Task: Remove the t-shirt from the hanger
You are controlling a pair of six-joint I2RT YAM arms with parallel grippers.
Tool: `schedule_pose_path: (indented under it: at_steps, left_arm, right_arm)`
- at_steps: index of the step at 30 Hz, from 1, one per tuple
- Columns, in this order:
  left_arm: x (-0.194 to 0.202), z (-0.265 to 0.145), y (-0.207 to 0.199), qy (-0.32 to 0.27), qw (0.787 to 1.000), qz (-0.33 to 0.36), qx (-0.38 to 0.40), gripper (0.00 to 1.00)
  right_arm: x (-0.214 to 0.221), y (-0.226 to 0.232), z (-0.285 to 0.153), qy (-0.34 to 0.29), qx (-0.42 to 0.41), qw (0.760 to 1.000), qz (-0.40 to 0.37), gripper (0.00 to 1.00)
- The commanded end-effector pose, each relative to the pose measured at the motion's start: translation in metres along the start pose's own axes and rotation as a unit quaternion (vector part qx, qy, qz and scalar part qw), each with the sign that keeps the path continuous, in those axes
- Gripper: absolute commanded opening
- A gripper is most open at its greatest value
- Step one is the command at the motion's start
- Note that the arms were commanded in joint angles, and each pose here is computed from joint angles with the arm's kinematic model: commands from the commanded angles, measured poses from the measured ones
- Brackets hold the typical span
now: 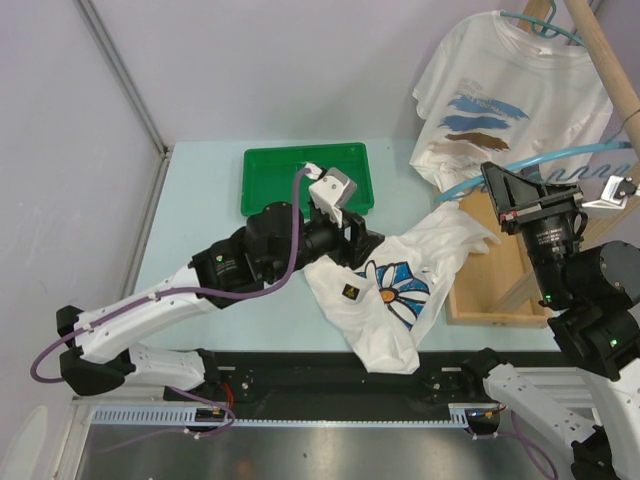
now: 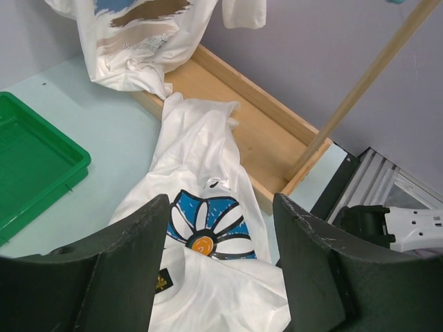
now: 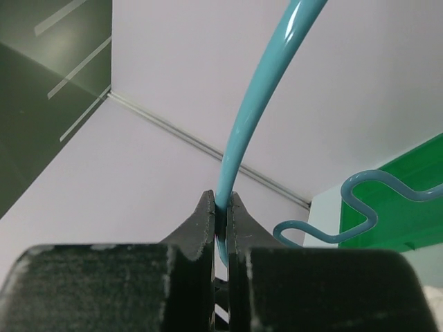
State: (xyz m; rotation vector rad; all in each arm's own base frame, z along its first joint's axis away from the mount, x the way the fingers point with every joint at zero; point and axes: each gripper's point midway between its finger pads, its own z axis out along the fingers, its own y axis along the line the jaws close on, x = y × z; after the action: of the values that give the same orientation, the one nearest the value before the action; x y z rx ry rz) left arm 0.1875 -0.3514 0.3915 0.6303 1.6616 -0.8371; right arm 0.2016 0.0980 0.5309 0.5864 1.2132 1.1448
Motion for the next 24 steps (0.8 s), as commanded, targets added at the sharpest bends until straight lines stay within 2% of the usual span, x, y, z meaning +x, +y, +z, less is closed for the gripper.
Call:
schedule_pose_path:
  at_steps: [1, 8, 16, 18, 19, 21, 22, 24]
  left_arm:
    - [0.004, 0.010, -0.006, 0.005, 1.000, -0.018, 0.011, 0.68]
    - [0.029, 0.026, -0.009, 0.057, 0.998, -0.020, 0.010, 0.73]
    - [0.071, 0.040, 0.001, 0.118, 0.992, -0.026, -0.024, 0.78]
    - [0.078, 0.044, 0.003, 0.126, 0.991, -0.030, -0.031, 0.79]
    - [0.083, 0.045, 0.003, 0.131, 0.990, -0.030, -0.033, 0.79]
    - [0.093, 0.049, 0.004, 0.145, 0.988, -0.031, -0.036, 0.81]
    - [0.097, 0.051, 0.003, 0.153, 0.987, -0.031, -0.035, 0.84]
    - [0.103, 0.054, 0.001, 0.162, 0.986, -0.030, -0.031, 0.87]
  right_arm:
    - [-0.026, -0.003, -0.012, -0.053, 0.023, 0.998, 0.022, 0.00]
    - [-0.028, -0.018, -0.021, -0.061, 0.047, 0.997, 0.029, 0.00]
    - [-0.009, -0.034, -0.036, -0.020, 0.056, 0.998, 0.031, 0.02]
    - [-0.010, -0.036, -0.040, -0.019, 0.057, 0.998, 0.027, 0.08]
    - [-0.009, -0.039, -0.042, -0.016, 0.061, 0.998, 0.023, 0.20]
    - [-0.009, -0.037, -0.046, -0.012, 0.058, 0.998, 0.014, 0.36]
    - [-0.008, -0.040, -0.048, -0.008, 0.065, 0.998, 0.008, 0.49]
    - [-0.009, -0.037, -0.053, 0.002, 0.064, 0.998, -0.005, 0.61]
